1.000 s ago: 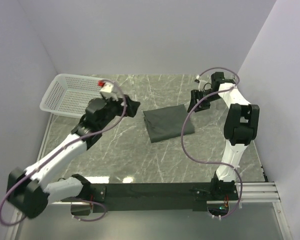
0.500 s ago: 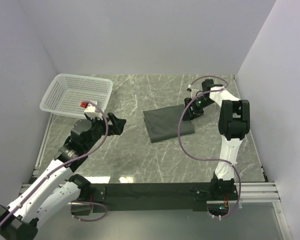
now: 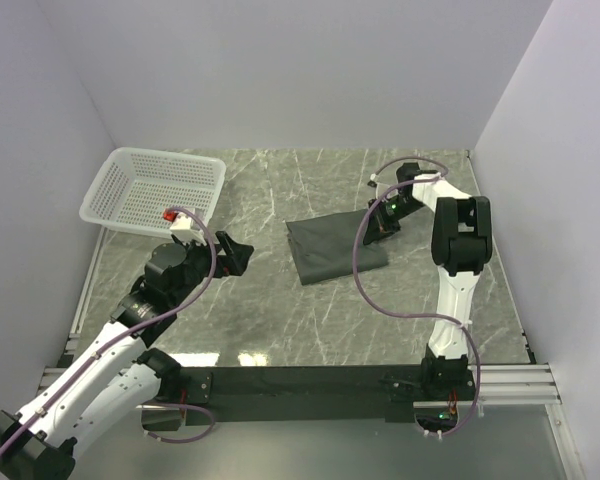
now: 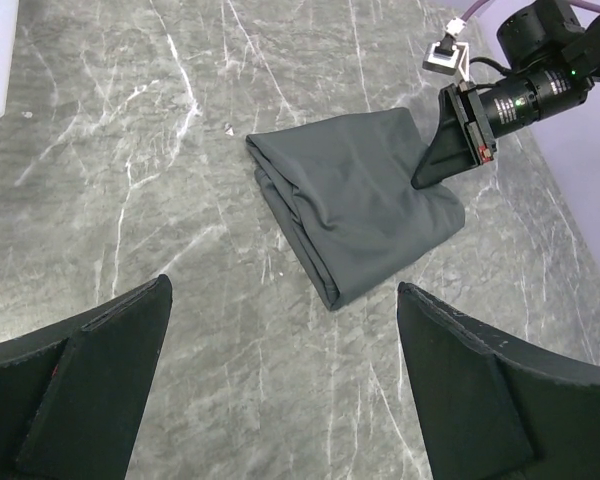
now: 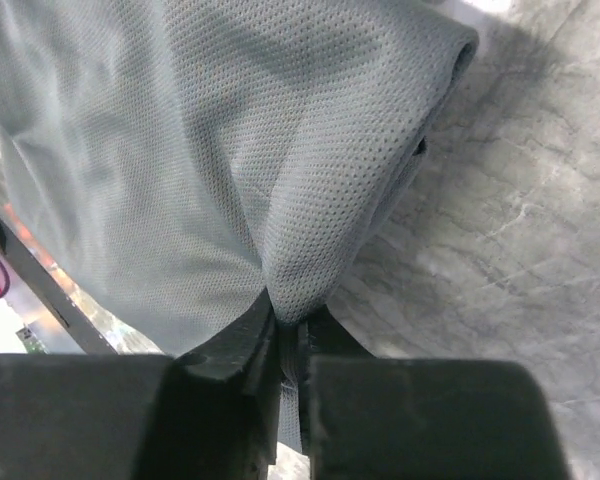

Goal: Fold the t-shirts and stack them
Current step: Neatly place the folded tshirt to the corner

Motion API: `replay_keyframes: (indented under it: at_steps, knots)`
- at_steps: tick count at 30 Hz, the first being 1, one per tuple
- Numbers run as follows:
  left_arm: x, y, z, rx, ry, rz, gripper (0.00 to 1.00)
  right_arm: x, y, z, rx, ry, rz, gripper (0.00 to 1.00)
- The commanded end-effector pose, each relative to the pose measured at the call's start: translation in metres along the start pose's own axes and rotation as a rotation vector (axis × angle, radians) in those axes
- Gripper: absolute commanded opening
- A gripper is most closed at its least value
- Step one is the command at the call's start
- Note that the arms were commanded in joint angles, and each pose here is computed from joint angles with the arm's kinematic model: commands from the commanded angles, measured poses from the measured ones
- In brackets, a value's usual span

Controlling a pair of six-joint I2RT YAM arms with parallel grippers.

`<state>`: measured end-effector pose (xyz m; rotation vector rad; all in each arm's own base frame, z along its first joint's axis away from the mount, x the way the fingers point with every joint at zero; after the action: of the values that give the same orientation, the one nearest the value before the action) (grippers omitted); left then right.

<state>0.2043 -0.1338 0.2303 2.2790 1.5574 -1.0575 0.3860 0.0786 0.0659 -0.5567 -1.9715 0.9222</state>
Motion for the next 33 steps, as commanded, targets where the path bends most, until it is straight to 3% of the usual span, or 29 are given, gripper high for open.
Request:
replay_keyframes:
  at_steps: [1, 3, 12, 21, 29, 30, 33]
  knots:
    - [-0.008, -0.001, -0.007, -0.019, -0.008, 0.033, 0.99, 0.002, -0.008, -0.009, -0.027, -0.014, -0.031, 0.04]
    - [-0.008, -0.001, -0.007, -0.016, -0.007, 0.034, 0.99, -0.001, -0.014, -0.012, -0.048, -0.014, -0.022, 0.00]
    - [-0.006, 0.004, -0.005, -0.005, 0.002, 0.023, 0.99, -0.052, -0.076, -0.010, -0.127, 0.053, 0.064, 0.00]
    - [-0.006, 0.006, -0.002, 0.005, 0.004, 0.030, 0.99, -0.139, -0.149, 0.018, -0.104, 0.139, 0.338, 0.00]
    - [-0.007, 0.009, -0.001, 0.016, 0.000, 0.035, 0.99, -0.176, -0.195, 0.034, -0.084, 0.199, 0.601, 0.00]
    - [-0.007, 0.009, -0.001, 0.016, -0.002, 0.035, 0.99, -0.176, -0.200, 0.033, -0.088, 0.200, 0.624, 0.01]
    - [-0.007, 0.009, -0.001, 0.017, 0.000, 0.031, 1.00, -0.179, -0.211, 0.033, -0.089, 0.204, 0.688, 0.17]
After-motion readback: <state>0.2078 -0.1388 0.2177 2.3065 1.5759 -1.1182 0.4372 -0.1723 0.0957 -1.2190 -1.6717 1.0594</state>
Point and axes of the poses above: each gripper's point midway between its finger pads, its own y axis out along the fingers, its own x axis along the line the jaws close on, z = x × y, the point moved 6 cm from there along -y, back along the fingers, and after that the axes turned 13 degrees about -y, right-handed, at the moved point
